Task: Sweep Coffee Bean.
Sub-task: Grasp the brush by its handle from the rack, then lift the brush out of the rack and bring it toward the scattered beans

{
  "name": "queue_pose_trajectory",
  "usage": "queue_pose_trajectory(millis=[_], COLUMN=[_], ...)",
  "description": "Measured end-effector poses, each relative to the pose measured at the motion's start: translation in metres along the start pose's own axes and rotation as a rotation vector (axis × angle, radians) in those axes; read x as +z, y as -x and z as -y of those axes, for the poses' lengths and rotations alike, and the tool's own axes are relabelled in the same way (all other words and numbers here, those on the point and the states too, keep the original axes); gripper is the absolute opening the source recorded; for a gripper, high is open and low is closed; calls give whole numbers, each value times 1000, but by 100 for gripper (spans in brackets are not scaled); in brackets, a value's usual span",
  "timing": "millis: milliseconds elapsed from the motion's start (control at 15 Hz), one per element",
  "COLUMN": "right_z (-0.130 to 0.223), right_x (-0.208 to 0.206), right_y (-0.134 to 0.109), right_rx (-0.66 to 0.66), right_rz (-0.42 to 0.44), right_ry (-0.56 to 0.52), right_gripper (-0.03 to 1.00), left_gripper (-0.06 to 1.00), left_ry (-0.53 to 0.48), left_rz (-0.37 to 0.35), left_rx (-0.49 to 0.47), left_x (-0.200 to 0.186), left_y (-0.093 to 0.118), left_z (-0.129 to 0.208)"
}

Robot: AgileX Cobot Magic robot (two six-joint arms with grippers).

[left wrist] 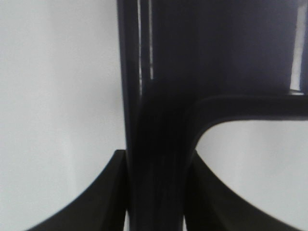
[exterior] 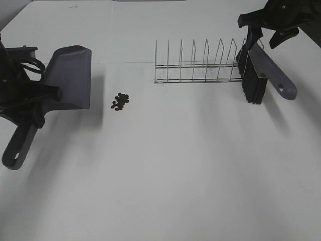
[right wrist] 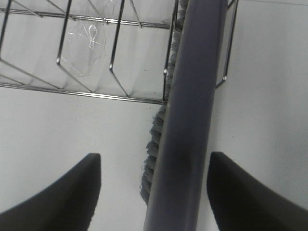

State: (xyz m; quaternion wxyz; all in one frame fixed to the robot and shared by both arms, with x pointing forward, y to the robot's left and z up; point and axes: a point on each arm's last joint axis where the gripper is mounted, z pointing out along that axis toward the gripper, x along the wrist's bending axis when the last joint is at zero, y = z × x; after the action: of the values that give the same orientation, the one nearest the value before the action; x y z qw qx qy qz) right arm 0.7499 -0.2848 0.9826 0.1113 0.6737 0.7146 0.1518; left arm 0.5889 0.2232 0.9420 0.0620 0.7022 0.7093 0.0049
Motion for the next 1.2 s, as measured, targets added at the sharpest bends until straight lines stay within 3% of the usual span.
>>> queue_pose_trajectory(millis=[267,333,533,800,1000,1200], right_z=[2,5,9,9,1,-9], right_x=[36,46,60,58,27,-41], right_y=[3,4,11,13,12,8], right_rx=[-1,1,48,72,65,61], right_rz=[7,9,49,81,95,105], right_ry=[-53,-73,-92,-91,-44,51], right_gripper=[58,55,31,29,29,29], left_gripper=[26,26,26,26,26,26], left_ry=[0,0,0,0,0,0], left_rz=[0,0,0,0,0,0], left_rx=[0,0,0,0,0,0], left_x=[0,0,0,0,0,0], left_y=[0,0,0,0,0,0], left_z=[0,0,0,0,0,0])
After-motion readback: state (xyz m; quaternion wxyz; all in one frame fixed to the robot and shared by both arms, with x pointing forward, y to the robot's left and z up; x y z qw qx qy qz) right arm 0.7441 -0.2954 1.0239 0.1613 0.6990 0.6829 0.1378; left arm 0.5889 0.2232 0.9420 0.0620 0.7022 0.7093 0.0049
